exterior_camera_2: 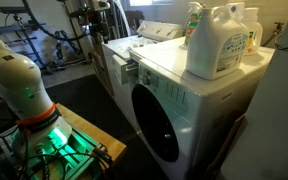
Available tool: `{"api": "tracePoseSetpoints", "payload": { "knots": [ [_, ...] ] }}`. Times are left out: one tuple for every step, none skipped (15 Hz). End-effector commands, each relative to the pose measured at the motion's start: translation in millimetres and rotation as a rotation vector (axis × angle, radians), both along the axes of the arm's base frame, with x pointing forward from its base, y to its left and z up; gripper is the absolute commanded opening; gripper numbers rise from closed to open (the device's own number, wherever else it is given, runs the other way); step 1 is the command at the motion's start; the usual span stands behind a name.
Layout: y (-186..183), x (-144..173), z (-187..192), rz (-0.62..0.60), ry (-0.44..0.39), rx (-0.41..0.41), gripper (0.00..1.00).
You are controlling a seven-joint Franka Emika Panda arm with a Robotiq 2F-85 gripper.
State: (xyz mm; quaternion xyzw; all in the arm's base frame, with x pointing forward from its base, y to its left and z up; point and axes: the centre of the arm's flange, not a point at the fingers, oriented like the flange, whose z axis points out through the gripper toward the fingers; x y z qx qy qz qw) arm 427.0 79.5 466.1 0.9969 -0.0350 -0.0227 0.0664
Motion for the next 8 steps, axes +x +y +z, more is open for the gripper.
{"api": "tracePoseSetpoints", "payload": {
  "knots": [
    [-59.8, 23.8, 24.1, -0.058, -0.082, -0.038, 1.00],
    [-84.8, 30.2, 36.3, -0.093, -0.115, -0.034, 1.00],
    [-102.5, 34.9, 44.7, -0.116, -0.141, -0.031, 1.00],
    [-125.6, 39.9, 59.3, -0.149, -0.183, -0.033, 1.00],
    [-143.6, 43.9, 69.5, -0.172, -0.214, -0.021, 1.00],
    [-164.0, 47.9, 84.6, -0.203, -0.250, -0.015, 1.00],
    [-183.0, 51.6, 96.6, -0.238, -0.288, -0.022, 1.00],
    [-205.1, 54.6, 110.7, -0.286, -0.322, -0.023, 1.00]
  ]
}}
